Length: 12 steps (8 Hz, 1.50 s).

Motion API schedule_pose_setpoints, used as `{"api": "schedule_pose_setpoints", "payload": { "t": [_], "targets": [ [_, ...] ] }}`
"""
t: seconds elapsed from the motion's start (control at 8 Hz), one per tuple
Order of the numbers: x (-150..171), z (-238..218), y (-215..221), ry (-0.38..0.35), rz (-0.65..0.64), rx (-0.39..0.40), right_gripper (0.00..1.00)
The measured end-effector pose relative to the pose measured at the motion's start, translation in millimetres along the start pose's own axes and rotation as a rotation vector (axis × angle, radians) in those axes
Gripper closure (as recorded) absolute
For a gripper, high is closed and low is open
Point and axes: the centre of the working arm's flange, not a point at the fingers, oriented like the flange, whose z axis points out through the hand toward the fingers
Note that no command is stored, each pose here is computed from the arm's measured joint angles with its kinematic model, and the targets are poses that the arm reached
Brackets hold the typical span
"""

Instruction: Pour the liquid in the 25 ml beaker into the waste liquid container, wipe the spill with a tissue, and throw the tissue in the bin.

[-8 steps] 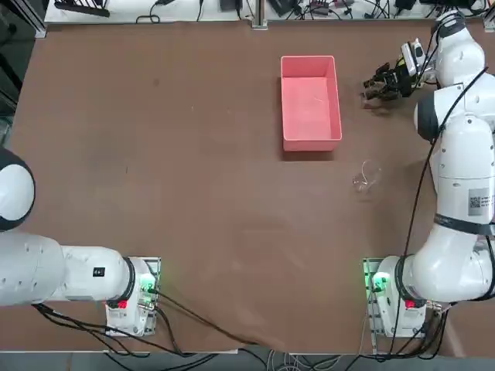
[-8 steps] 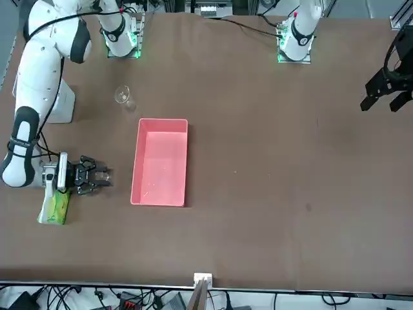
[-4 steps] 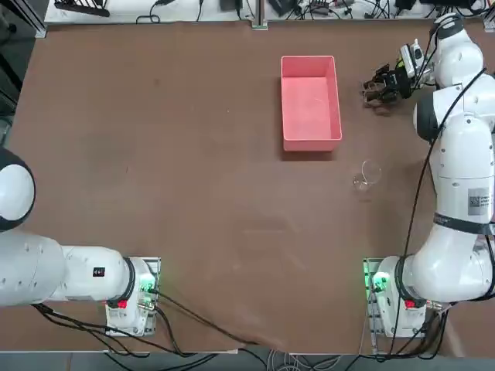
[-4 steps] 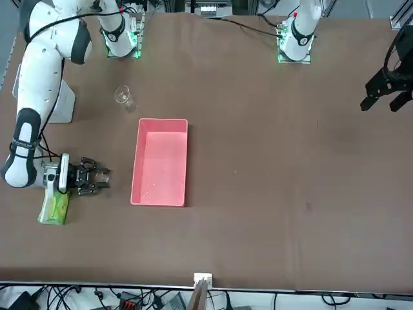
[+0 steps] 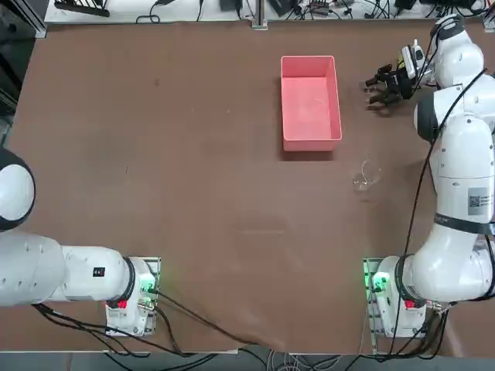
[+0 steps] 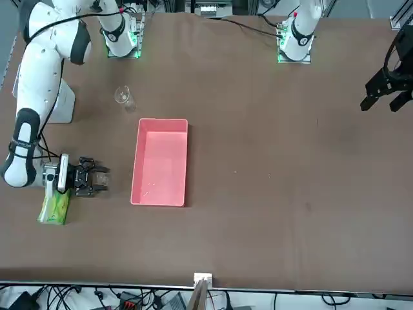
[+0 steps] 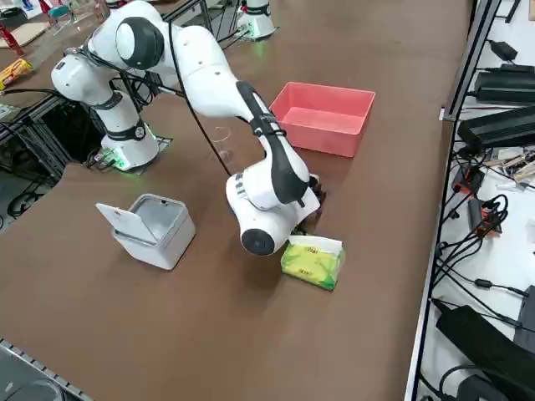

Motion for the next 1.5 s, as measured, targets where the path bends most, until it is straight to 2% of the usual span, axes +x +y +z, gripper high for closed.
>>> {"api": "schedule_pose_setpoints", "payload": {
  "t": [0.12,0.75,1.25,1.5],
  "targets": [
    [-2,1,-1,-0.001,0.002,0.001,0.01],
    [-9,-12,-4,-0.007,0.013,-0.016,0.00],
    [-29,-62,-22,-0.074,0.030,-0.007,0.00],
    [-10,-103,-24,-0.127,0.023,-0.003,0.00]
  ]
}}
